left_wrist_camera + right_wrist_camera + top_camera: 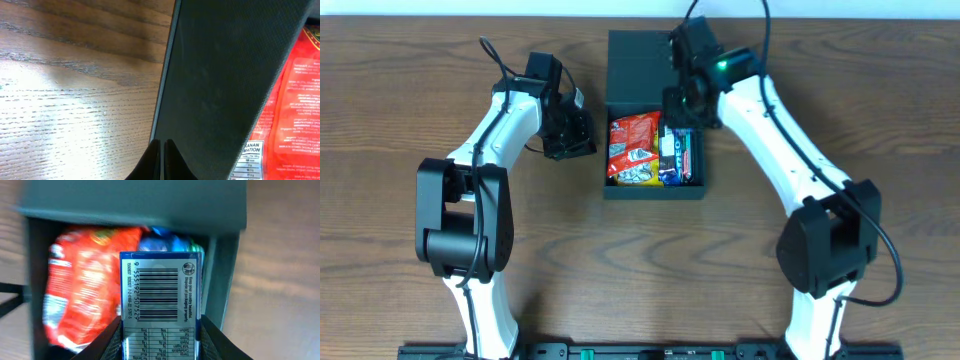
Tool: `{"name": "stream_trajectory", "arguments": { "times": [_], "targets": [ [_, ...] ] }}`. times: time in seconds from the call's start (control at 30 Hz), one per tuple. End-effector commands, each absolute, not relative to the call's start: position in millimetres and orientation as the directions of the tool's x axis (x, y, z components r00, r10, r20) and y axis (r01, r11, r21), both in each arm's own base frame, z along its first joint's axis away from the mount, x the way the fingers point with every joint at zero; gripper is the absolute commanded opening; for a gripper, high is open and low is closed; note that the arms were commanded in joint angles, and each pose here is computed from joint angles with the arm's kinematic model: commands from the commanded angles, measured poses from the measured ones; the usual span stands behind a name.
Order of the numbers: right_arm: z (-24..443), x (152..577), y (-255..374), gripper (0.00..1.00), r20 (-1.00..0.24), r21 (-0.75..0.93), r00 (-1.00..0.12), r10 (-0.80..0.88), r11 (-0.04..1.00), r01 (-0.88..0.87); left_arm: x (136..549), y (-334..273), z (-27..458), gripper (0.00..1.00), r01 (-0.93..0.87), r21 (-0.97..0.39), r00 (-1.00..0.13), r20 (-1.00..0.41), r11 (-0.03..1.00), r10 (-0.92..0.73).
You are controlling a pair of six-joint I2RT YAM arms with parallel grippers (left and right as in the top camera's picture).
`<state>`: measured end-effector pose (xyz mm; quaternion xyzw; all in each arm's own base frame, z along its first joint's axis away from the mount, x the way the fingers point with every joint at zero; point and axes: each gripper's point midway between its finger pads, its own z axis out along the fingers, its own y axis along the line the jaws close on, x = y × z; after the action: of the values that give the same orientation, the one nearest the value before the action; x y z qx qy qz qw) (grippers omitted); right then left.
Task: Pack container
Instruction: 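Carry the blue bar over the box with the right gripper, then insert the blue bar into the box and release it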
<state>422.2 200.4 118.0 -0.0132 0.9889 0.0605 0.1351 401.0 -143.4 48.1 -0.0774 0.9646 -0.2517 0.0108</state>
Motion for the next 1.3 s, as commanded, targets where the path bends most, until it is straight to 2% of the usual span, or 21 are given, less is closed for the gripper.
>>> {"name": "stream_trajectory", "arguments": {
  "times": [0.0,0.47,0.5,0.53,0.57,0.63,0.67,0.8,0.97,1.1,1.2,1.27],
  "targets": [
    [95,413,193,0.01,-0.251,0.02,-0.965,0.069,0.998,0.066,398,-144,41,0.06,-0.136,-0.479,-0.99,0.03,0.867,-0.139],
    [49,388,182,0.01,-0.187,-0.033,-0.978,0.092,0.995,0.099,398,-144,41,0.06,-0.134,-0.479,-0.99,0.029,0.868,-0.137],
    [49,388,182,0.09,-0.188,-0.032,-0.978,0.091,0.995,0.099,398,-144,41,0.06,-0.134,-0.479,-0.99,0.029,0.867,-0.137],
    [49,388,182,0.28,-0.189,-0.032,-0.978,0.088,0.995,0.095,398,-144,41,0.06,-0.134,-0.479,-0.99,0.029,0.867,-0.137],
    [49,389,183,0.42,-0.191,-0.032,-0.978,0.082,0.995,0.089,398,-144,41,0.06,-0.134,-0.479,-0.99,0.03,0.868,-0.137],
    [49,391,183,0.67,-0.198,-0.032,-0.978,0.062,0.997,0.07,398,-144,41,0.06,-0.134,-0.479,-0.99,0.03,0.867,-0.137],
    [50,392,183,0.76,-0.2,-0.033,-0.978,0.06,0.997,0.068,397,-144,40,0.06,-0.135,-0.479,-0.99,0.031,0.868,-0.137],
    [62,396,182,0.9,-0.22,-0.021,-0.973,0.068,0.997,0.075,396,-143,40,0.06,-0.138,-0.477,-0.99,0.037,0.868,-0.136],
    [105,408,187,0.87,-0.305,0.021,-0.951,0.059,0.998,0.055,396,-143,40,0.06,-0.137,-0.477,-0.99,0.036,0.868,-0.137],
    [147,418,180,0.75,-0.418,0.023,-0.906,0.069,0.998,0.065,397,-143,40,0.06,-0.136,-0.477,-0.99,0.033,0.868,-0.137],
    [176,423,174,0.6,-0.498,0.019,-0.864,0.07,0.997,0.07,398,-144,41,0.06,-0.134,-0.479,-0.99,0.028,0.868,-0.137],
    [186,426,175,0.38,-0.527,0.022,-0.849,0.048,0.999,0.043,399,-144,41,0.06,-0.132,-0.48,-0.99,0.025,0.867,-0.137]
  ]
}}
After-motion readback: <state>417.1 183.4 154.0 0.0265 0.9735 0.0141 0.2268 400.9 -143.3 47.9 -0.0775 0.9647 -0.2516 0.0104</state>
